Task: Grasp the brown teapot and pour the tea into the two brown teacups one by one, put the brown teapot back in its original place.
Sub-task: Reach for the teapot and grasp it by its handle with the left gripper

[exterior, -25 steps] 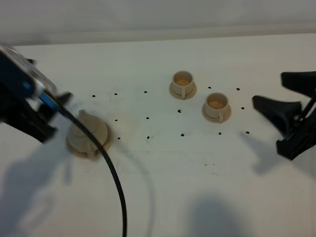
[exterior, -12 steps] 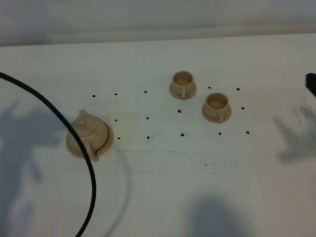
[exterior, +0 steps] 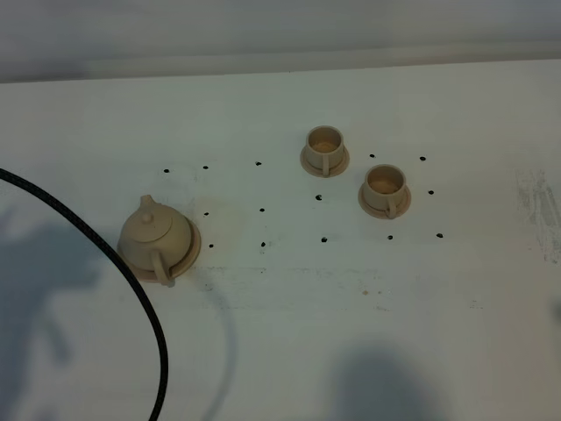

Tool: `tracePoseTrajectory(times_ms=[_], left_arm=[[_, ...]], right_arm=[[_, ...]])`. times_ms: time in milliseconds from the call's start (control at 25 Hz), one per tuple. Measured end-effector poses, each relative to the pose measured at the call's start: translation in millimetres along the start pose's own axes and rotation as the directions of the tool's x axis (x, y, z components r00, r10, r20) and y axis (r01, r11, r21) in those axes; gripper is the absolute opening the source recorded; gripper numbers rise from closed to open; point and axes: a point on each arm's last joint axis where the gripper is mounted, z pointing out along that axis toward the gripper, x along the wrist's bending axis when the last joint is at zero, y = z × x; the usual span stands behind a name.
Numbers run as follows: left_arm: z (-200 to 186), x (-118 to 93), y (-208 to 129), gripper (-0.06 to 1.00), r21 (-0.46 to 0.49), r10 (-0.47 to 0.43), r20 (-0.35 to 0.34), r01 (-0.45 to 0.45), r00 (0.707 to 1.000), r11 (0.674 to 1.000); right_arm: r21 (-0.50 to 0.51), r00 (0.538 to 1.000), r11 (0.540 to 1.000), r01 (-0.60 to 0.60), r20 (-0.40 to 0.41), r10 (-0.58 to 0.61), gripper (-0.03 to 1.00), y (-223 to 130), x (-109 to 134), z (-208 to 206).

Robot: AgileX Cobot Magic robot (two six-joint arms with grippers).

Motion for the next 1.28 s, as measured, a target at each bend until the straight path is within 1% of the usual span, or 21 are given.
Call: tracePoseTrajectory(times_ms=[40, 160, 360, 480, 600, 800, 960, 1120, 1280], left_arm=[[-1, 1, -1, 0.07, 0.007, -0.006, -0.012, 0.006, 1.000, 1.000], [-8, 3, -2, 0.07, 0.012, -0.023, -0.048, 0.024, 0.999, 1.000], [-22, 4, -3, 0.07, -0.005, -0.028, -0.086, 0.027, 0.996, 1.000], [-26, 4, -4, 0.07, -0.013, -0.037, -0.096, 0.036, 0.995, 0.999], [-27, 4, -4, 0.07, -0.012, -0.039, -0.097, 0.038, 0.995, 0.999], [-27, 4, -4, 0.07, -0.014, -0.059, -0.096, 0.058, 0.994, 0.998], [-27, 4, -4, 0.07, -0.017, -0.084, -0.096, 0.083, 0.992, 0.996], [-24, 4, -4, 0.07, -0.006, -0.102, -0.082, 0.102, 0.991, 0.995], [-9, 4, -6, 0.07, 0.047, -0.116, -0.060, 0.119, 0.991, 0.992]], right_arm=[[0.016, 1.000, 1.000, 0.002, -0.009, -0.002, 0.54, -3, 1, -4], [-0.009, 0.999, 0.999, -0.032, -0.016, 0.032, 0.54, -9, 2, -21], [-0.020, 0.993, 0.993, -0.115, 0.017, 0.115, 0.54, -23, -1, -46], [-0.009, 0.990, 0.991, -0.136, 0.033, 0.137, 0.54, -37, -1, -56], [0.014, 0.988, 0.989, -0.150, 0.037, 0.149, 0.54, -63, 2, -60], [-0.027, 0.984, 0.983, -0.180, 0.004, 0.180, 0.53, -97, 9, -68], [0.034, 0.983, 0.982, -0.185, -0.002, 0.185, 0.51, -108, 12, -65], [0.050, 0.982, 0.981, -0.187, -0.006, 0.187, 0.50, -110, 13, -64], [0.079, 0.981, 0.978, -0.191, -0.015, 0.192, 0.49, -115, 15, -58]])
